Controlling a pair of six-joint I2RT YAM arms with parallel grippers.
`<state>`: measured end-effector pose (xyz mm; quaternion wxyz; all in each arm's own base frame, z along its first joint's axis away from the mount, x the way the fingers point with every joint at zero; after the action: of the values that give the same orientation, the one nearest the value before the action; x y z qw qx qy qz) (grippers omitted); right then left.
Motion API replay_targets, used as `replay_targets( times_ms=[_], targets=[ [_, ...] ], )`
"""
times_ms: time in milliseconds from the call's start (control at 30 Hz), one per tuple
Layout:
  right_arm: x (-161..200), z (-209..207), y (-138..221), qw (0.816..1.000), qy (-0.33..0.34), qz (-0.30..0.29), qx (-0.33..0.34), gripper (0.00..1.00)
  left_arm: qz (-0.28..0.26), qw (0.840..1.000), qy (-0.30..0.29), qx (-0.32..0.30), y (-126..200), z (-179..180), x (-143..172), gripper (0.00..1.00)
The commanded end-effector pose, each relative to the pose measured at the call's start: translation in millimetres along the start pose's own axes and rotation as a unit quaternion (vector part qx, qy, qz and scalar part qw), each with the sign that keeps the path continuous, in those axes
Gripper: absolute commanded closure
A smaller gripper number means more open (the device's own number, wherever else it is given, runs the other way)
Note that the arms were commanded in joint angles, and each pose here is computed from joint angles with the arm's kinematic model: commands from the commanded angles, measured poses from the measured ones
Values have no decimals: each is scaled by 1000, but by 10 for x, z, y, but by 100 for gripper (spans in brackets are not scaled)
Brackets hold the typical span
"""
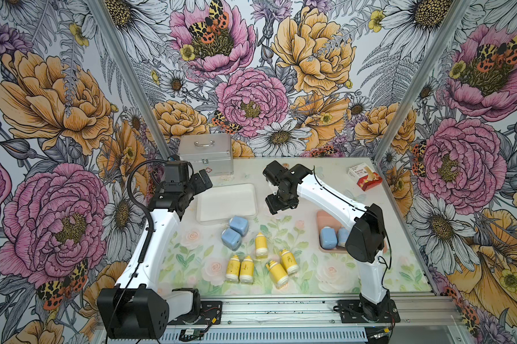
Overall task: Place the pencil sharpeners by color into the storage box
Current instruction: Pick up the pencil sharpener from the center of the board.
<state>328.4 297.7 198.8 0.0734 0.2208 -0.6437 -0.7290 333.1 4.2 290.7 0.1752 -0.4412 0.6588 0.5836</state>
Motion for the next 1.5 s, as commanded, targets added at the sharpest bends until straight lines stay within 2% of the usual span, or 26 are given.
replay_targets(
  times_ms=[0, 633, 967, 1467],
  targets=[
    [-106, 128, -83, 1000, 20, -8, -14, 33, 3, 1000, 15, -18, -14, 100, 15, 1],
    [-213, 770, -541, 990, 121, -5, -74, 37, 5, 998, 27, -51, -65, 261, -1, 1],
    [-193, 1059, -568, 981, 169, -14, -91, 36, 9, 998, 33, -55, -80, 300, -7, 1],
    [-222, 1235, -631, 971, 208, -19, -120, 31, 9, 998, 33, -45, -63, 271, -15, 2]
  ],
)
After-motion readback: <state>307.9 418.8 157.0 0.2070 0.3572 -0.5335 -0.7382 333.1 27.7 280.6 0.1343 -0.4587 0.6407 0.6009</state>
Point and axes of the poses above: each gripper's point midway between its finger pads, its own y axis back along the fingers, its own z axis along the line the jaws close on, x = y × z, the point moved 5 cm from there along y, back along the fingers, and after that the axes turned 2 degrees about -y, right-handed, at the moved point
